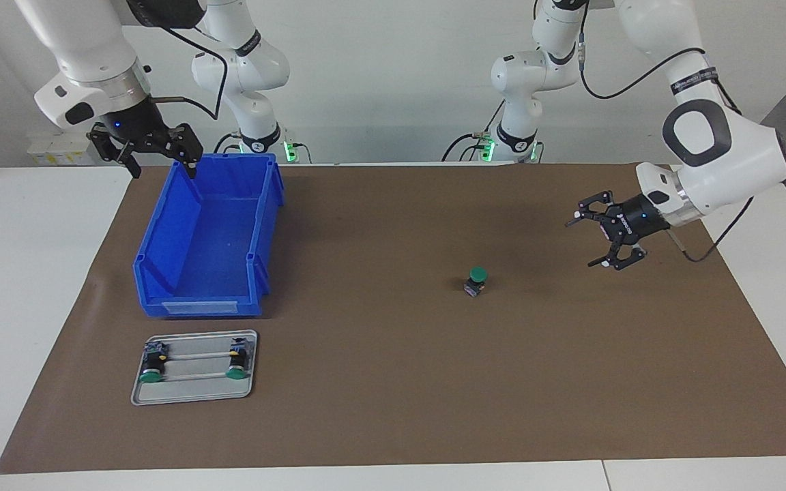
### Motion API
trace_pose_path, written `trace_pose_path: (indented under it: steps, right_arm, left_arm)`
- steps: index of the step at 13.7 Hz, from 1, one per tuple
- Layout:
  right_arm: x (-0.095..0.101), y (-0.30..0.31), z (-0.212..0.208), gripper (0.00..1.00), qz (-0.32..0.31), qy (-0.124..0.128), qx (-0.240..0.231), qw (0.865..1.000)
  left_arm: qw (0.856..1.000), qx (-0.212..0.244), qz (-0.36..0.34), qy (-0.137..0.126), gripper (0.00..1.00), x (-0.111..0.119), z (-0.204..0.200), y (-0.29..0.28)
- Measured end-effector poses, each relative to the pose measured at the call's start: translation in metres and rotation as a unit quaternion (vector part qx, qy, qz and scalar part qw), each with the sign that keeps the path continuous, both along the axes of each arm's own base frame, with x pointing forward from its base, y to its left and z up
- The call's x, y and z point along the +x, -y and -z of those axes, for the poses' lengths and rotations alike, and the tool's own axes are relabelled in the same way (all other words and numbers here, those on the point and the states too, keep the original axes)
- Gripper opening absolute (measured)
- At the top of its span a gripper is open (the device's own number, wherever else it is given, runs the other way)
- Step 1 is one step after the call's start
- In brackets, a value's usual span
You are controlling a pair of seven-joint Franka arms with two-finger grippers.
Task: Place and press button with both arms
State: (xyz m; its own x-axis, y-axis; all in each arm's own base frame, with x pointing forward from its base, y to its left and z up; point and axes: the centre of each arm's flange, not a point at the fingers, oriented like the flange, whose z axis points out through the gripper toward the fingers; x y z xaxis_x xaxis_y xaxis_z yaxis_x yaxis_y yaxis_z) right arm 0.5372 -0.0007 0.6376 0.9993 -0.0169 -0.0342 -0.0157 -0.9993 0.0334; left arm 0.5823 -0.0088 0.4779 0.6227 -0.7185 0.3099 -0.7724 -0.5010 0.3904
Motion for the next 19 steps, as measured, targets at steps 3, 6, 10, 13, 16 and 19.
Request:
trace_pose_path:
  steps: [3,6,10,13,16,19]
  right_arm:
    - [0.0,0.0,0.0,1.0,0.0,0.0,0.0,1.0]
    - [0.0,0.0,0.0,1.0,0.0,0.0,0.0,1.0]
    - [0.0,0.0,0.0,1.0,0.0,0.0,0.0,1.0]
    - [0.0,0.0,0.0,1.0,0.0,0.0,0.0,1.0]
    - [0.0,0.0,0.0,1.0,0.0,0.0,0.0,1.0]
    - [0.0,0.0,0.0,1.0,0.0,0.0,0.0,1.0]
  left_arm:
    - [0.987,0.083,-0.112,-0.077,0.99,-0.006,-0.004,0.031]
    - [0.953,0.167,-0.224,-0.114,0.99,-0.008,-0.015,0.086]
    - [0.895,0.2,-0.37,-0.148,0.96,-0.021,-0.017,0.167]
    - [0.874,0.192,-0.429,-0.122,0.56,-0.028,0.004,0.209]
    - [0.87,0.183,-0.446,-0.106,0.2,-0.036,0.039,0.223]
    - [0.865,0.184,-0.455,-0.104,0.01,-0.035,0.056,0.22]
